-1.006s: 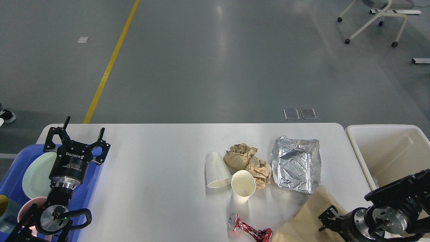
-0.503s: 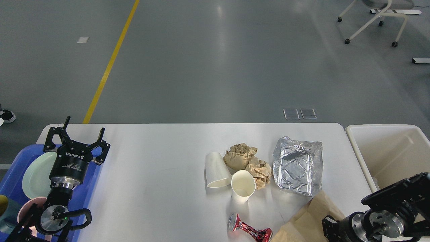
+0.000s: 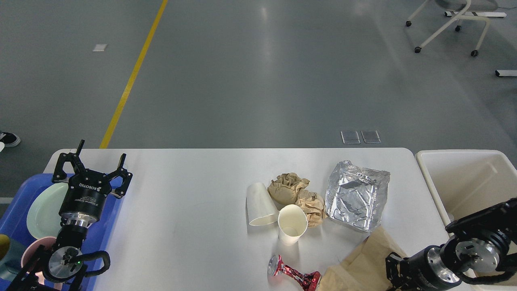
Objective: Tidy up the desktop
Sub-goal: 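Lift the paper bag and carry it into the white bin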
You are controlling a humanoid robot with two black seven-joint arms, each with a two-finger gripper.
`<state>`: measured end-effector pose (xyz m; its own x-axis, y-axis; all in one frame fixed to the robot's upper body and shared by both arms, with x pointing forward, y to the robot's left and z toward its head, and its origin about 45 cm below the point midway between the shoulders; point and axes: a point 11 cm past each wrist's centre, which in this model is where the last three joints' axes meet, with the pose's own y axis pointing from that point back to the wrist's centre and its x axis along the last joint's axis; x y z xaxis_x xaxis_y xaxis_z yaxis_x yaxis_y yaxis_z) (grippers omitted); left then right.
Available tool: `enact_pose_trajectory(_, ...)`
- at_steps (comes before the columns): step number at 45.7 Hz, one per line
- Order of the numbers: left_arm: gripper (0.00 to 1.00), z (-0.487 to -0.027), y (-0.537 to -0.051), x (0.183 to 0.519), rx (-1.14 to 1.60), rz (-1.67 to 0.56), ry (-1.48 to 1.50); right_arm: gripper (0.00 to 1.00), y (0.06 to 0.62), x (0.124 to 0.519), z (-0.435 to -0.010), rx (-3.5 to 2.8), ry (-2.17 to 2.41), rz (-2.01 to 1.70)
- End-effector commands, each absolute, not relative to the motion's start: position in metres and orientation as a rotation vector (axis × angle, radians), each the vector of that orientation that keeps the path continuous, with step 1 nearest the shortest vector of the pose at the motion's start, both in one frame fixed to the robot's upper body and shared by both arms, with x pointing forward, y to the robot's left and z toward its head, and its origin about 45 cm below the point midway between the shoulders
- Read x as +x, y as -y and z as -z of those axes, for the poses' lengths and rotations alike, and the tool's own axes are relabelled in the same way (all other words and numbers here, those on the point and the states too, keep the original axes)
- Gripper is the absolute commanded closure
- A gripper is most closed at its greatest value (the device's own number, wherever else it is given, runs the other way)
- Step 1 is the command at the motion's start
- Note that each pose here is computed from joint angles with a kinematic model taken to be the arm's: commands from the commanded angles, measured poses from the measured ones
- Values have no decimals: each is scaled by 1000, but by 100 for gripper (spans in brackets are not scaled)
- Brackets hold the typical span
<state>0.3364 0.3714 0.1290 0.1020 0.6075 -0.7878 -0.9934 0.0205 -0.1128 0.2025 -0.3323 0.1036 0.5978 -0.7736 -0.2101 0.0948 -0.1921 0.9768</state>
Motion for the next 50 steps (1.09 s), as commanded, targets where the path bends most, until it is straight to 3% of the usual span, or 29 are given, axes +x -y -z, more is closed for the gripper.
enact_pose_trajectory(1, 4, -129, -371, 336, -781, -1380, -634, 100, 342, 207, -121, 1615, 518, 855)
enact_pose_trajectory(23, 4, -129, -371, 337, -782, -1378, -633, 100, 395, 238, -213, 1589, 442, 712)
enact_pose_trajectory(50, 4, -129, -371, 336, -779, -1380, -635, 100, 356, 301, -363, 1698, 354, 233)
